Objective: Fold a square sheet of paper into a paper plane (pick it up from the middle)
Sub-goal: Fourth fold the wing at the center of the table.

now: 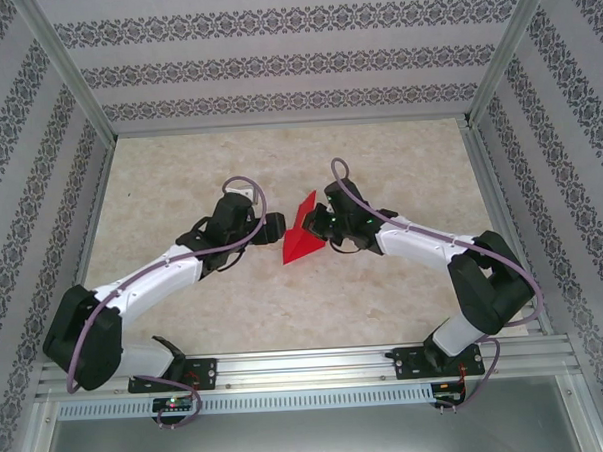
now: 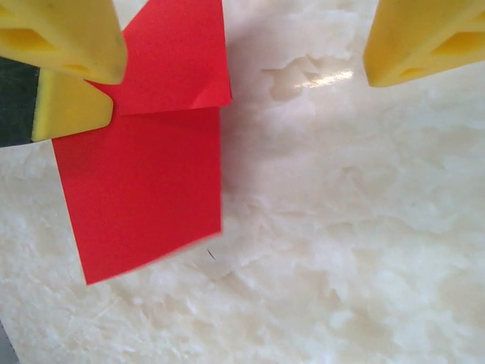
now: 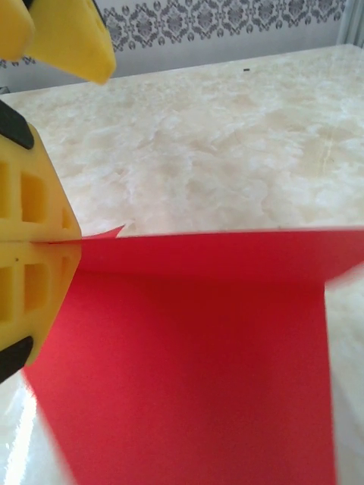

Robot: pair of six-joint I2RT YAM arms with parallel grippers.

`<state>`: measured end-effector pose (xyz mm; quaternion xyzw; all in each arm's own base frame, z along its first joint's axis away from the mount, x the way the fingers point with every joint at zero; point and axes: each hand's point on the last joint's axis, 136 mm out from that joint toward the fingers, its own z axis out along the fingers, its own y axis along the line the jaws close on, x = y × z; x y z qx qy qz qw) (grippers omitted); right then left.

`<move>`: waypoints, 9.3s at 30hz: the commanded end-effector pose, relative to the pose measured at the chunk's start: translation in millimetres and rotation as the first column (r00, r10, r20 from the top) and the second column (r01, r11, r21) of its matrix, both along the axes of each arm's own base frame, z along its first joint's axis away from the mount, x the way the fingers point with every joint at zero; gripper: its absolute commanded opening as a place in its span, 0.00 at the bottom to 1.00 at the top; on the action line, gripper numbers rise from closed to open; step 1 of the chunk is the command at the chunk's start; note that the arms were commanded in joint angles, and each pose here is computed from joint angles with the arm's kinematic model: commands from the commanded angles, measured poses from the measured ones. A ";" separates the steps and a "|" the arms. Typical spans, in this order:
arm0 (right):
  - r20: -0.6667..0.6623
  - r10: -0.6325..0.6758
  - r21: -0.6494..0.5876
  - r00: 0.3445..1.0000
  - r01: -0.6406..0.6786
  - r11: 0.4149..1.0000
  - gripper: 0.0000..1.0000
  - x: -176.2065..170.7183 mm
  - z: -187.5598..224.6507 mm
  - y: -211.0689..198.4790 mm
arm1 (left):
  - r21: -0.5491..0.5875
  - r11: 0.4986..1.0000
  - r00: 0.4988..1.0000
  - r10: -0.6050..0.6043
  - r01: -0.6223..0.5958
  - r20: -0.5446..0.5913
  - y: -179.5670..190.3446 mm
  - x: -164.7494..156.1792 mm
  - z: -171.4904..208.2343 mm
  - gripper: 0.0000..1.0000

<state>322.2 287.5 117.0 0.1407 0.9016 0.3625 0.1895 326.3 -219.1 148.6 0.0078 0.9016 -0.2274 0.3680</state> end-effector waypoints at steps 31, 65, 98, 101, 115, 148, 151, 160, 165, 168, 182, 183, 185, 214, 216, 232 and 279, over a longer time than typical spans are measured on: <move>-0.244 -0.479 -0.099 0.843 0.470 0.877 0.00 3.7 -53.9 -40.1 | 0.194 0.799 0.759 -0.602 0.570 0.247 -72.2 -19.6 -74.0 0.68; -0.321 -0.336 -0.007 0.885 0.353 0.936 0.32 13.9 -36.5 -21.5 | 0.260 0.718 0.650 -0.695 0.645 0.307 -97.8 -18.0 -93.9 0.22; 0.004 0.099 0.032 0.995 -0.099 0.995 0.41 -6.2 -50.0 -43.4 | -0.154 0.804 0.814 -0.581 0.575 0.008 -113.2 -31.7 -113.4 0.15; 0.008 0.112 0.027 0.994 -0.112 0.993 0.40 -4.5 -51.5 -42.0 | -0.154 0.802 0.811 -0.585 0.577 -0.011 -113.8 -32.1 -117.0 0.15; -0.006 0.130 0.008 0.991 -0.130 0.991 0.43 2.0 -64.3 -41.6 | -0.163 0.794 0.796 -0.602 0.586 -0.065 -118.0 -33.0 -127.8 0.09; -0.187 0.026 -0.144 0.982 -0.053 0.988 0.53 -1.1 -112.4 -69.5 | -0.179 0.793 0.786 -0.606 0.583 -0.122 -120.8 -33.1 -138.3 0.11; -0.215 0.011 -0.179 0.977 -0.050 0.983 0.54 -5.0 -120.0 -73.8 | -0.181 0.796 0.790 -0.600 0.577 -0.123 -120.8 -32.3 -136.8 0.14; -0.286 -0.043 -0.283 0.957 -0.042 0.958 0.56 -15.0 -135.0 -85.6 | -0.204 0.806 0.797 -0.587 0.556 -0.143 -118.8 -34.6 -124.7 0.29; -0.312 -0.062 -0.319 0.948 -0.043 0.947 0.57 -18.4 -139.1 -90.1 | -0.243 0.815 0.807 -0.568 0.526 -0.161 -111.2 -38.3 -116.9 0.36; -0.325 -0.071 -0.340 0.943 -0.047 0.939 0.57 -20.2 -140.9 -92.9 | -0.263 0.827 0.823 -0.545 0.497 -0.160 -102.4 -38.2 -107.5 0.40; -0.395 -0.106 -0.447 0.913 -0.090 0.890 0.50 -34.6 -157.6 -107.7 | -0.285 0.915 0.930 -0.337 0.287 -0.146 -82.9 -10.7 -87.8 0.23; -0.400 -0.102 -0.446 0.911 -0.097 0.890 0.49 -35.4 -158.4 -107.1 | -0.293 0.914 0.930 -0.334 0.280 -0.153 -84.7 -9.7 -90.0 0.23; -0.411 -0.093 -0.451 0.907 -0.114 0.885 0.49 -36.8 -160.4 -106.6 | -0.312 0.911 0.928 -0.332 0.269 -0.168 -87.7 -7.9 -93.5 0.23; -0.549 -0.042 -0.515 0.835 -0.299 0.803 0.46 -55.1 -187.4 -117.7 | -0.467 0.833 0.890 -0.419 0.297 -0.182 -114.9 -12.3 -76.7 0.10; -0.554 -0.043 -0.517 0.832 -0.302 0.801 0.46 -54.8 -188.8 -117.6 | -0.469 0.830 0.885 -0.427 0.301 -0.187 -117.4 -12.6 -77.9 0.09; -0.573 -0.039 -0.507 0.818 -0.317 0.802 0.47 -55.7 -195.2 -115.0 | -0.466 0.822 0.850 -0.471 0.326 -0.237 -132.8 -19.7 -99.6 0.05; -0.611 -0.028 -0.494 0.791 -0.353 0.795 0.47 -62.9 -210.1 -111.0 | -0.343 0.891 0.836 -0.417 0.298 -0.357 -120.7 -29.5 -137.4 0.07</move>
